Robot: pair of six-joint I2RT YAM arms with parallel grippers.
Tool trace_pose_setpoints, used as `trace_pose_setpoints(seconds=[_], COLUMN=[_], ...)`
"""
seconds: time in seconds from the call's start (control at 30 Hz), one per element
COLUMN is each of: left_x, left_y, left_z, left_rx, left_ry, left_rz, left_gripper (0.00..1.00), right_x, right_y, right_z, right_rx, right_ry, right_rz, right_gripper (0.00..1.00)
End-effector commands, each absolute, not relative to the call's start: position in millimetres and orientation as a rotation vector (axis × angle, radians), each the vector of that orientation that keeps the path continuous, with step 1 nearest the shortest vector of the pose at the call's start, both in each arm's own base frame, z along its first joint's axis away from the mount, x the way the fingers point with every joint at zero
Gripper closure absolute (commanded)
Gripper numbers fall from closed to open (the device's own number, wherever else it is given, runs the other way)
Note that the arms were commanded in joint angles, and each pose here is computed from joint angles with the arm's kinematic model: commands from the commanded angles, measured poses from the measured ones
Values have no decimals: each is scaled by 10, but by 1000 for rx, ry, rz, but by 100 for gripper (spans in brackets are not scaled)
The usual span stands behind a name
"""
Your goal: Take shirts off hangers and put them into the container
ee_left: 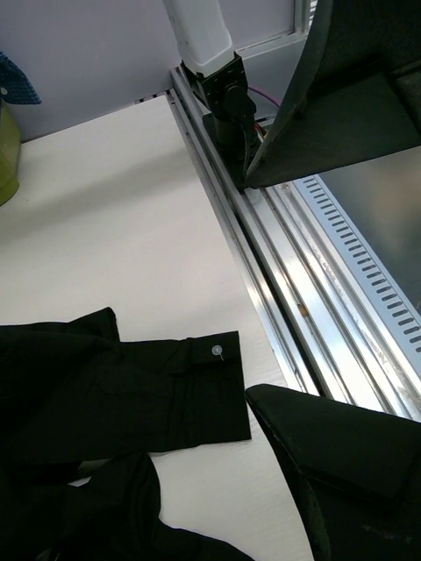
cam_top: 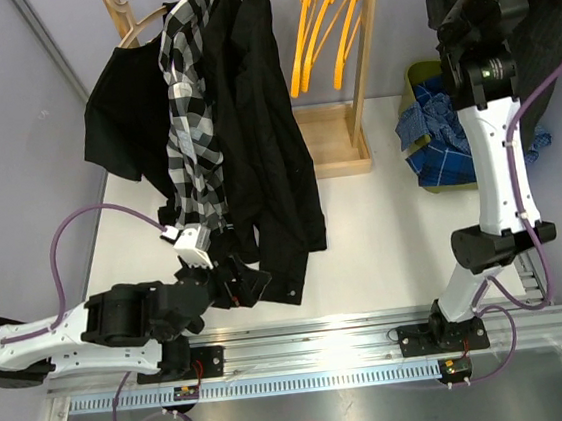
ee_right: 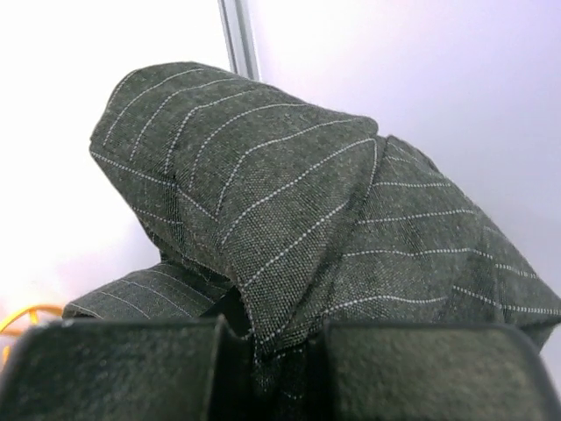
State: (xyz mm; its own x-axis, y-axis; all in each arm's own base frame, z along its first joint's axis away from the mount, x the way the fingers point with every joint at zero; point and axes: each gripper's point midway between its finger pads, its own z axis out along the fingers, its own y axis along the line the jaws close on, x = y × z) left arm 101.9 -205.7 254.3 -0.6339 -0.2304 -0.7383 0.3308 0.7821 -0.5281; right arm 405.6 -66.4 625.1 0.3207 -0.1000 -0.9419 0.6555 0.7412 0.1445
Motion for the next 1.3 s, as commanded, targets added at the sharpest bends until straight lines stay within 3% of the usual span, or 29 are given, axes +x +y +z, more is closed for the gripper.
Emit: trace_pose_setpoints(seconds=[0.0, 0.3, 0.43, 0.63, 0.77, 0.93, 1.23, 1.27], left_x=[988, 942, 972, 985, 967, 934, 961, 961], left_y=[-2050, -1979, -1975, -2001, -1999, -1944, -1867, -1865], left_z=[2693, 2582, 2564, 2645, 2598, 2474, 2500, 2505], left_rx=[46, -3, -2, 19, 23, -2, 4, 7], left_ry=[2066, 2082, 2076, 2063, 2069, 2084, 2063, 2062], left_rz=[-924, -984, -956, -946, -954, -986, -974, -974], left_gripper=[1, 1, 1, 1, 1, 1, 1, 1], right_x=[4164, 5249, 5596, 5422, 5169, 4878, 4869, 4873], right_y=[-825, -1393, -1367, -1215, -1223, -1409, -1382, -1396], right_z=[6553, 5351, 4038, 2098, 1224, 930, 1306, 1450], right_rx=[569, 674, 726, 946, 1047, 1183, 1139, 1133], right_ry=[990, 1160, 1455, 1868, 2119, 2154, 2197, 2165], right_rz=[-437, -399, -369, -367, -525, -783, -596, -587], right_gripper=[100, 100, 100, 100, 100, 100, 100, 86])
